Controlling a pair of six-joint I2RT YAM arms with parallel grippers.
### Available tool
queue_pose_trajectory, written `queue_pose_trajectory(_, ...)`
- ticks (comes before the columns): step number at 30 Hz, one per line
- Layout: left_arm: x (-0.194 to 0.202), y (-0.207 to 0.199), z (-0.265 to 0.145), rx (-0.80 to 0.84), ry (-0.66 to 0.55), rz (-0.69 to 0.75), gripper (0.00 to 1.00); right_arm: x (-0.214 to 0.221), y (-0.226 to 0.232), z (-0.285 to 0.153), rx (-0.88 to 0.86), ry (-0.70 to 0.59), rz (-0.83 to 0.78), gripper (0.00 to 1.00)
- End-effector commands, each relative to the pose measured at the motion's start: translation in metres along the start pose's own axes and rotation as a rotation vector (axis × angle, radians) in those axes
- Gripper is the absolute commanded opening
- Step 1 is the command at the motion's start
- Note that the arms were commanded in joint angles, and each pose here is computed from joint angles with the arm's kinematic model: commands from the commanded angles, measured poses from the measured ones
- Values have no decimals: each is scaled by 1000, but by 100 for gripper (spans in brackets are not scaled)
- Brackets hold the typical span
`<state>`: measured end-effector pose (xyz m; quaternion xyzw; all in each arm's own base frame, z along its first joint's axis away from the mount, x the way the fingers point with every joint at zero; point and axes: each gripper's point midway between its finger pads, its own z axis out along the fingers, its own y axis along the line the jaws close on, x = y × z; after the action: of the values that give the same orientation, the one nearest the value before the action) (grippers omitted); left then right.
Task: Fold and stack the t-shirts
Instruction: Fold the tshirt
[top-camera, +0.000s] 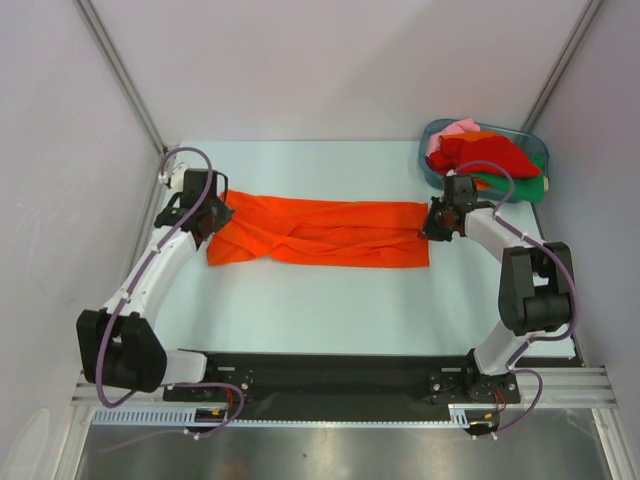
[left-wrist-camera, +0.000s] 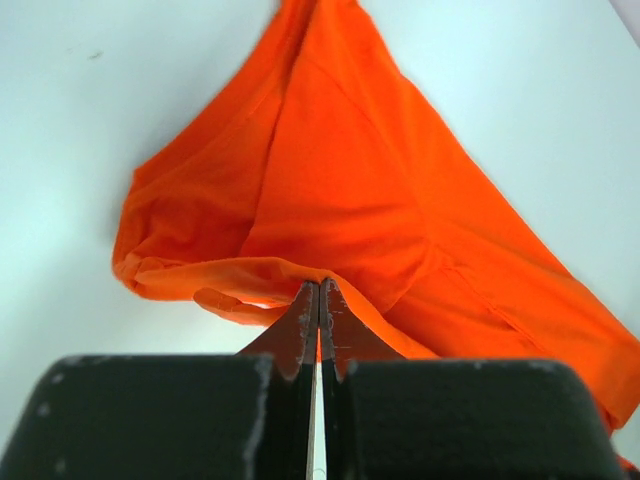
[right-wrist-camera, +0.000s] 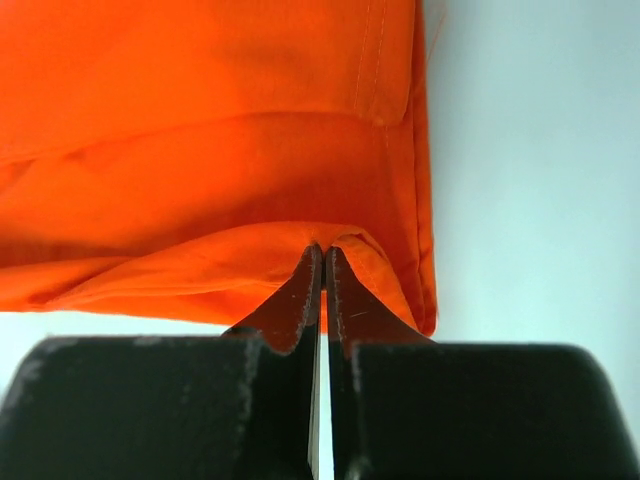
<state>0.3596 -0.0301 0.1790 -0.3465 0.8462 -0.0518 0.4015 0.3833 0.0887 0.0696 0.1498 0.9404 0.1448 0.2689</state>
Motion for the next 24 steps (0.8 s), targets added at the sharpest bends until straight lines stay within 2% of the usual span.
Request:
queue_pose_trajectory(1, -25, -31, 1, 107, -54, 38, 0, -18, 7, 4, -25, -28, -24, 0)
queue_pose_trajectory(24, -30, -39, 63, 62, 7, 167, 0, -39, -11, 23, -4, -29, 18, 0)
